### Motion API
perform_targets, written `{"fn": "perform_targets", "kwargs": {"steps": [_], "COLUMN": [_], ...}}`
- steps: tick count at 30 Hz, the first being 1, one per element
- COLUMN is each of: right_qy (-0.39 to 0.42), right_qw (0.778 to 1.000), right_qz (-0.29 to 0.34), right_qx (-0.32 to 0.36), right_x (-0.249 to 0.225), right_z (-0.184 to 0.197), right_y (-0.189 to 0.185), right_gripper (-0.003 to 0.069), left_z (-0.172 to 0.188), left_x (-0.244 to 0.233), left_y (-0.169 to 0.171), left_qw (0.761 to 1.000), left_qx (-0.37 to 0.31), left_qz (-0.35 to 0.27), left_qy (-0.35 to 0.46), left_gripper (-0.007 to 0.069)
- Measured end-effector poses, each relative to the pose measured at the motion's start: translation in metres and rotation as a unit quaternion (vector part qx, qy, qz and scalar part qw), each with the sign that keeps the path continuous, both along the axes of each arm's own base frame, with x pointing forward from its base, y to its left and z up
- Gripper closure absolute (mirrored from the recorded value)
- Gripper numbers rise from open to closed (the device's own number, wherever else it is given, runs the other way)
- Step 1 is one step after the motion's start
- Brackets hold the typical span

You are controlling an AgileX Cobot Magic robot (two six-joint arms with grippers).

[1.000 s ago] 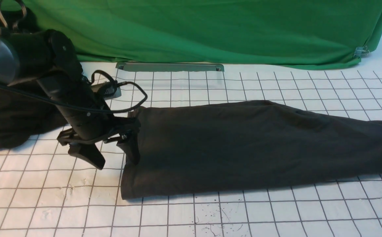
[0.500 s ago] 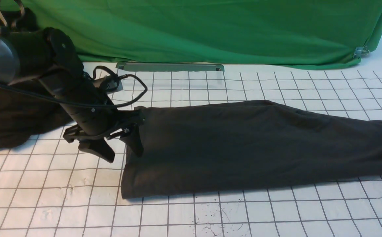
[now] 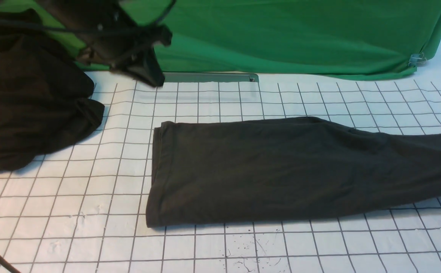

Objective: Fold a long-sleeved shirt over a white checkered tablecloth.
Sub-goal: 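Fold the right end of the dark garment over onto its left end with the right gripper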

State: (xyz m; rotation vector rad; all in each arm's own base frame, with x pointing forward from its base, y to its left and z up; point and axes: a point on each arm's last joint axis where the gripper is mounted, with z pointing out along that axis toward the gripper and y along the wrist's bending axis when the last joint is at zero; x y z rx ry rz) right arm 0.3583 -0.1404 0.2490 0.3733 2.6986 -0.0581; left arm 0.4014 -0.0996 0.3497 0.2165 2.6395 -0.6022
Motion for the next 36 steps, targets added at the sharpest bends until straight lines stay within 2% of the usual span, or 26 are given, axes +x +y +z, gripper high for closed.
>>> {"fn": "perform_targets", "kwargs": {"steps": [5,8,11,18,19,22,23,24,26,31,36], "right_qy": [-0.032,-0.059,-0.069,-0.084,-0.085,-0.108,-0.109,-0.118,-0.123,-0.152,-0.173], "right_qw": [0.999,0.998,0.997,0.985,0.984,0.971,0.970,0.962,0.957,0.928,0.909], "right_qz": [0.009,0.029,0.044,0.148,0.151,0.201,0.203,0.227,0.241,0.307,0.340], "right_qx": [-0.009,-0.013,-0.007,0.037,0.039,0.071,0.073,0.093,0.107,0.149,0.169], "right_x": [-0.014,-0.025,-0.028,-0.028,-0.028,-0.031,-0.031,-0.035,-0.038,-0.046,-0.046], "right_z": [0.039,0.068,0.080,0.090,0.090,0.087,0.086,0.081,0.076,0.036,-0.012], "right_y": [0.017,0.043,0.064,0.179,0.183,0.246,0.250,0.284,0.307,0.394,0.445], "right_gripper": [0.0639,0.0642,0.0642,0.0642,0.0642,0.0642,0.0642,0.0642,0.0642,0.0636,0.0585], "left_z": [0.016,0.017,0.017,0.017,0.017,0.017,0.017,0.017,0.017,0.017,0.017], "left_x": [-0.004,-0.005,-0.005,-0.005,-0.005,-0.005,-0.005,-0.005,-0.005,-0.005,-0.004], "left_y": [-0.001,-0.002,-0.002,-0.001,-0.001,-0.001,-0.001,-0.001,-0.001,-0.001,-0.001], "left_qw": [1.000,1.000,0.999,0.999,0.999,0.999,0.999,0.999,0.999,0.999,0.999], "left_qx": [-0.013,-0.013,-0.009,-0.006,-0.006,-0.005,-0.005,-0.004,-0.003,-0.001,0.001], "left_qz": [-0.010,-0.013,-0.020,-0.024,-0.024,-0.025,-0.025,-0.026,-0.027,-0.030,-0.030], "left_qy": [-0.023,-0.024,-0.028,-0.031,-0.031,-0.031,-0.031,-0.032,-0.032,-0.034,-0.034], "left_gripper": [0.0621,0.0621,0.0621,0.0621,0.0621,0.0621,0.0621,0.0621,0.0621,0.0621,0.0621]}}
